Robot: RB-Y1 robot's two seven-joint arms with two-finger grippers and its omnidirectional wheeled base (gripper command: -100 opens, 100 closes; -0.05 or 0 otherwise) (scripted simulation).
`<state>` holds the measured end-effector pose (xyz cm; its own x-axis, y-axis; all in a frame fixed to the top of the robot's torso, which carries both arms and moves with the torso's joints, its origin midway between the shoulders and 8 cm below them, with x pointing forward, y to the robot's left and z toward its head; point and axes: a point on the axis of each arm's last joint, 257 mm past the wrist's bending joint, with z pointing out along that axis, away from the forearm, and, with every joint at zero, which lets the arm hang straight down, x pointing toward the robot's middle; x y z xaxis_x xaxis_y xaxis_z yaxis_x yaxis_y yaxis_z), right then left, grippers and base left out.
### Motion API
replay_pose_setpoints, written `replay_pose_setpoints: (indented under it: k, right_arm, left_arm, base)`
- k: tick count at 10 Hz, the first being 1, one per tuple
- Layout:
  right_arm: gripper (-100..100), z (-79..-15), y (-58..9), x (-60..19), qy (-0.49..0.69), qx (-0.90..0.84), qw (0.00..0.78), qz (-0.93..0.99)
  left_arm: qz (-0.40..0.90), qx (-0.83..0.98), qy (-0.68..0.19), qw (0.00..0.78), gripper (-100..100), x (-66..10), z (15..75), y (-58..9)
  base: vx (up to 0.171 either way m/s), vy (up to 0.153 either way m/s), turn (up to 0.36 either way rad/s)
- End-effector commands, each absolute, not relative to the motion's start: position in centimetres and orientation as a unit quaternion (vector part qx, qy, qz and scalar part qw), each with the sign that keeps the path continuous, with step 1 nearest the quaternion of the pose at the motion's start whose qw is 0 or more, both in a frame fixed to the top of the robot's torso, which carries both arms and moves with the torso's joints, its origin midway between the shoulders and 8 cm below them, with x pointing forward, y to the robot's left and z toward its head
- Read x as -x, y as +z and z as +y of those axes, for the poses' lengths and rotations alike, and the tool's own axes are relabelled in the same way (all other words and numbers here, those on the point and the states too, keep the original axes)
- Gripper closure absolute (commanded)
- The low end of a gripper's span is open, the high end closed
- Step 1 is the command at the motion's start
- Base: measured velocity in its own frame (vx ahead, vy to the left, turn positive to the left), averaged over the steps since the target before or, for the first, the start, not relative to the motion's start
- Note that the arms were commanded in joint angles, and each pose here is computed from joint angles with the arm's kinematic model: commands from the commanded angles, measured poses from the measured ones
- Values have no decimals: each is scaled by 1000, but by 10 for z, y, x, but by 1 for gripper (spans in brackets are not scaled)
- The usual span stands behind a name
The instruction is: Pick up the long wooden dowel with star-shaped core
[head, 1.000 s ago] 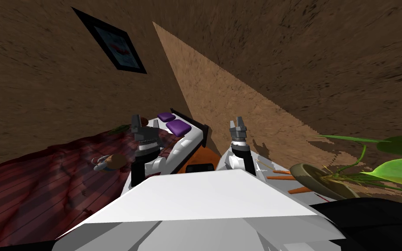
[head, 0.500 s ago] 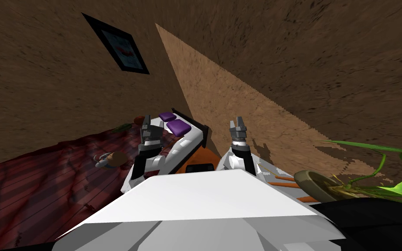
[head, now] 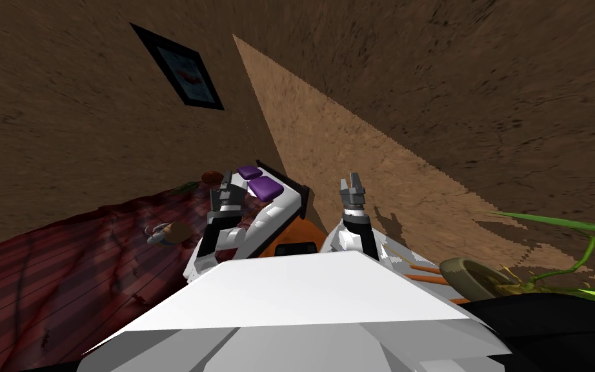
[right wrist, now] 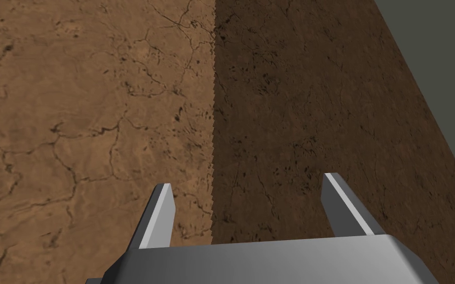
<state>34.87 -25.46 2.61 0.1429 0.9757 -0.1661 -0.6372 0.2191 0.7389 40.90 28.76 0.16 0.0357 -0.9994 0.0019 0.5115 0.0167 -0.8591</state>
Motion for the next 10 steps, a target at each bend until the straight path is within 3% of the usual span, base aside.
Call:
replay_pose_setpoints:
  k: [1,10]
  right_arm:
    - [0,-255,26,-349,568,-260,710,325]
    - [0,-255,26,-349,568,-260,710,325]
  left_arm:
    - [355,375,-602,609,-100,-421,289,-11]
    - [364,385,-596,603,-100,-425,289,-18]
  base:
    - [-14,-17,87]
    - [-1,-1,4]
